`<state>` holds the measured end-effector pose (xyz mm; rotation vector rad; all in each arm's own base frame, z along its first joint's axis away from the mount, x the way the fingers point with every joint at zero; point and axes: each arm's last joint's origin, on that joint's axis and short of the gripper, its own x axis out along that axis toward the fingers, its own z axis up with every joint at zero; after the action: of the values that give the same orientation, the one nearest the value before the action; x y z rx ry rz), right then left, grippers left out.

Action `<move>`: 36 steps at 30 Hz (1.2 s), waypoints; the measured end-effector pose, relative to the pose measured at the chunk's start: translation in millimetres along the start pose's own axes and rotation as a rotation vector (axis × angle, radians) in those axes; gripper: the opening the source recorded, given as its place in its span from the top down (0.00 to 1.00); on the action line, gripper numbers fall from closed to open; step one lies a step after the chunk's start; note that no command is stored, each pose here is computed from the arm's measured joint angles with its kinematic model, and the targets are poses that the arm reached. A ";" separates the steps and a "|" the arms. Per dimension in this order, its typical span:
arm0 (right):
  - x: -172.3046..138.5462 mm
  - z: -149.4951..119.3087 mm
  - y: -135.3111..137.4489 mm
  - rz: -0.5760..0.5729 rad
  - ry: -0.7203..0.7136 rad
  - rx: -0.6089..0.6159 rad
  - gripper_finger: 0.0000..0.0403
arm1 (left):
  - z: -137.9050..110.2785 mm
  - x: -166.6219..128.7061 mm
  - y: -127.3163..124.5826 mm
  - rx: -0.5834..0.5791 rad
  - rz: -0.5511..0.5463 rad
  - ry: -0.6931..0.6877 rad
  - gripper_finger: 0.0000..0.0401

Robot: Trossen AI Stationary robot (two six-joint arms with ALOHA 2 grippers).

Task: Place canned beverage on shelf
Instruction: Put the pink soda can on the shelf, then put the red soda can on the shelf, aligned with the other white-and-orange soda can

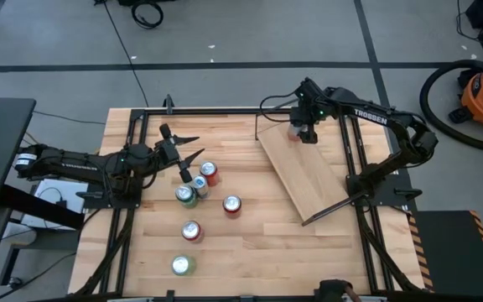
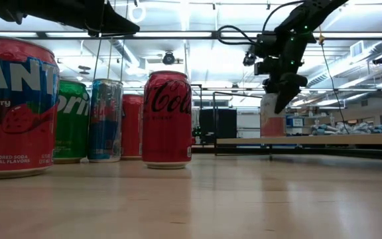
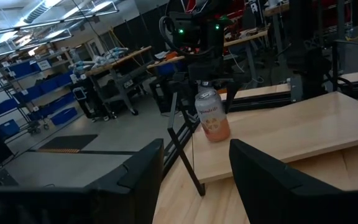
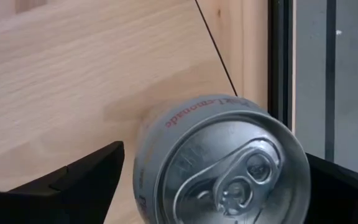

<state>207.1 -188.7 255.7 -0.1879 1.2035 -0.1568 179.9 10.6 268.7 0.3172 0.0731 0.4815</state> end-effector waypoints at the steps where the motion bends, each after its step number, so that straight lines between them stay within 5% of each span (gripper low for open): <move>1: 0.1 0.8 0.8 0.001 -0.001 -0.007 0.02 | 0.0 0.0 0.0 0.000 0.000 0.000 0.52; 21: -36.6 18.4 19.3 -0.122 -0.154 -0.097 0.01 | 0.0 0.0 0.0 -0.002 0.000 0.000 0.52; 36: -56.9 71.4 86.8 -0.123 -0.407 -0.148 0.04 | 0.1 0.0 0.0 0.000 0.000 -0.001 0.52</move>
<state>255.7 -87.3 312.5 -0.4044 0.7976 -0.1289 179.9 10.6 268.7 0.3174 0.0725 0.4816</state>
